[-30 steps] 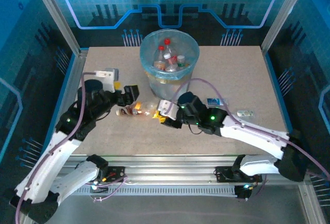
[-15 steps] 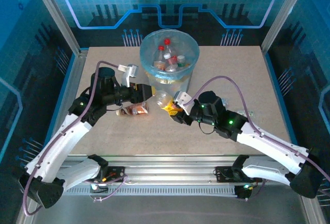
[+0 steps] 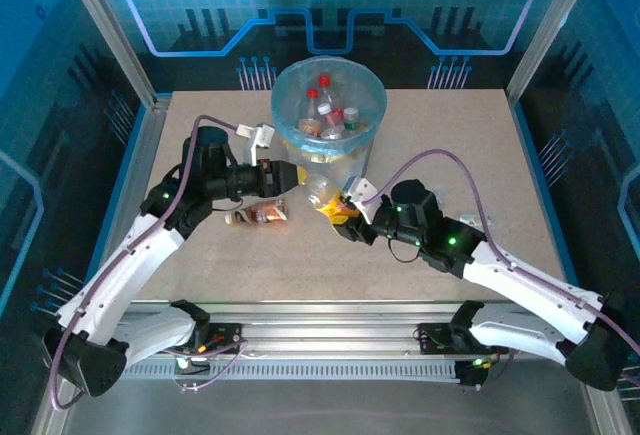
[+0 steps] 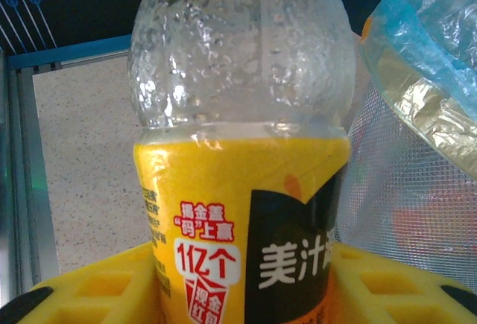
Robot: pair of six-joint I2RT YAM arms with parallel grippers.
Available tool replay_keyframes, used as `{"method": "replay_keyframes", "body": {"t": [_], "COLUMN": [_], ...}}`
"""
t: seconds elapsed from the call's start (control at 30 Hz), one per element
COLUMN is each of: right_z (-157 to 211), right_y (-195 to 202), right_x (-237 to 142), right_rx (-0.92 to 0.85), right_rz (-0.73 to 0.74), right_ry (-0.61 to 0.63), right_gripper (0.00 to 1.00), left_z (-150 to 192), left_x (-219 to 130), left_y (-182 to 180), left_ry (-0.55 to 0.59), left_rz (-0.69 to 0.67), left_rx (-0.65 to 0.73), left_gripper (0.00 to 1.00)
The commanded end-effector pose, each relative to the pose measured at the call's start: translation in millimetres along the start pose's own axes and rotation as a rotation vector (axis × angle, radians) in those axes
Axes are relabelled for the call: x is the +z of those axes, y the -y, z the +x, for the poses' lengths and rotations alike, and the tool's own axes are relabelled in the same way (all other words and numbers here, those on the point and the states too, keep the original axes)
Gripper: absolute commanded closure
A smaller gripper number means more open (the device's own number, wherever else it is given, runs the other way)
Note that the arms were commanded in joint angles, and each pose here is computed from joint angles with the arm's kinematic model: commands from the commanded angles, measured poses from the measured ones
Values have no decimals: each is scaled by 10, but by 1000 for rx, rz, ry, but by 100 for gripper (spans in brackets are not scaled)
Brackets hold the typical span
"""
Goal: Put the plastic bottles in the bin
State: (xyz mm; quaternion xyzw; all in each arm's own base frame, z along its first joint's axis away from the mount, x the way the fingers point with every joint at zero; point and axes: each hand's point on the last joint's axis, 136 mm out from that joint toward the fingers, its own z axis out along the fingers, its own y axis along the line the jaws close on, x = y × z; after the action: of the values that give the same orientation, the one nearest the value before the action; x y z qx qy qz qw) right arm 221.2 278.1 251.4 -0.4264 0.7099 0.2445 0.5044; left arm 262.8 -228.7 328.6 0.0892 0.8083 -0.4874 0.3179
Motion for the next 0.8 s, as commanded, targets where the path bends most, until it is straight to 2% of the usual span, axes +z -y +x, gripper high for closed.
{"method": "replay_keyframes", "body": {"t": [0.0,0.03,0.1,0.17,0.37,0.47,0.53,0.6,0.63,0.77], "right_z": [-54,-60,-73,-81,-37,-27,-27,-30,-38,-105], "right_y": [58,58,42,25,21,35,45,72,92,223], "right_x": [-37,-43,-49,-47,-10,-5,-7,-14,-24,-122], "right_rx": [15,16,17,17,24,26,25,26,29,40], "right_rz": [26,26,17,6,0,6,11,27,39,119], "right_ry": [35,37,41,44,25,23,22,18,19,39], "right_gripper": [51,51,51,51,51,51,49,41,35,8], "left_z": [-71,-66,-69,-59,-17,7,12,-23,-54,-361], "left_x": [-15,-7,9,33,122,158,167,149,132,-28], "left_y": [175,175,152,138,137,143,155,165,176,252], "left_ry": [-2,-5,-4,-11,-50,-69,-73,-57,-41,93], "left_rz": [66,67,59,59,73,76,79,71,64,-3], "left_rx": [8,8,-1,-6,-17,-21,-12,1,12,91], "left_gripper": [68,66,52,51,71,72,80,96,100,100]}}
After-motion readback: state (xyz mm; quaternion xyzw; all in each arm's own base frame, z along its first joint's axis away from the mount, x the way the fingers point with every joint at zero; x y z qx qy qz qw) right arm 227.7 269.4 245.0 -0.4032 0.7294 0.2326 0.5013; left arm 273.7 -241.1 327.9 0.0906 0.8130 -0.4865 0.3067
